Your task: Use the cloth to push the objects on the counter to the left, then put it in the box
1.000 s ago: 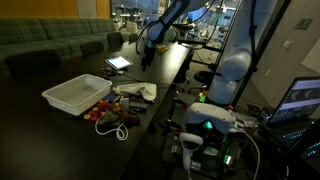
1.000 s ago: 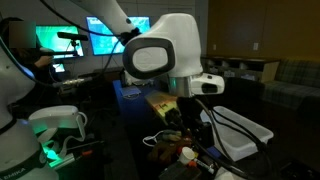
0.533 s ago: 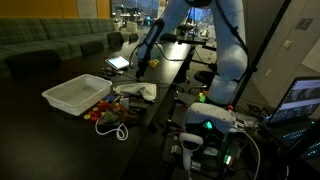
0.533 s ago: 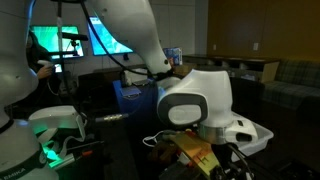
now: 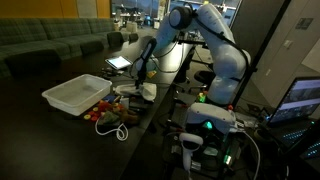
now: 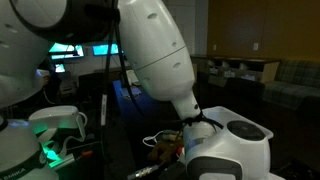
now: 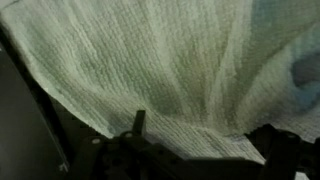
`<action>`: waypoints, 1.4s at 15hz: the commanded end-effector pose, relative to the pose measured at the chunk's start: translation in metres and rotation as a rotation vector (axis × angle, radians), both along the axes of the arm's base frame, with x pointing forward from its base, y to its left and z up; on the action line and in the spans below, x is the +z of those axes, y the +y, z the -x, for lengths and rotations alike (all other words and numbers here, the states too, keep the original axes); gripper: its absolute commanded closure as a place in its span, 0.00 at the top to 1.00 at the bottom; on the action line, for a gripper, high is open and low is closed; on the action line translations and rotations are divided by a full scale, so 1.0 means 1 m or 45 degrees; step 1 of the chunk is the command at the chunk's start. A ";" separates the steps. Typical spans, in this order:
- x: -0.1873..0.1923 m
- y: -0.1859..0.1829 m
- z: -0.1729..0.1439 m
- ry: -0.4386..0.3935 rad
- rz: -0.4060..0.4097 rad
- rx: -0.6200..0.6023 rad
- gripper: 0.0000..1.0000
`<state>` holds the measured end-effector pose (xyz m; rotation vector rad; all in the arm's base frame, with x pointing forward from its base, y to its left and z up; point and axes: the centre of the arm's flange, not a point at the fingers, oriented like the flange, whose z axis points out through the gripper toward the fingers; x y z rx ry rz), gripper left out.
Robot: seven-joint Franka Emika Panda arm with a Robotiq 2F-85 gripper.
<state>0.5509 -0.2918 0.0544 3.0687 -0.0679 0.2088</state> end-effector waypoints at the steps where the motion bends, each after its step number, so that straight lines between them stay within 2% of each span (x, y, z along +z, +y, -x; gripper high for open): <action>1: -0.032 -0.028 -0.028 -0.030 -0.016 -0.024 1.00; 7: -0.058 -0.046 -0.028 0.036 -0.029 -0.055 1.00; 8: -0.061 -0.048 -0.026 0.048 -0.024 -0.054 0.75; 9: -0.062 -0.050 -0.024 0.063 -0.024 -0.056 0.74; 10: -0.060 -0.053 -0.023 0.070 -0.021 -0.064 0.68; 16: -0.053 -0.089 0.000 0.118 0.088 -0.147 0.20; 17: -0.053 -0.095 0.006 0.129 0.106 -0.168 0.13; 21: -0.052 -0.100 0.034 0.194 0.132 -0.196 0.04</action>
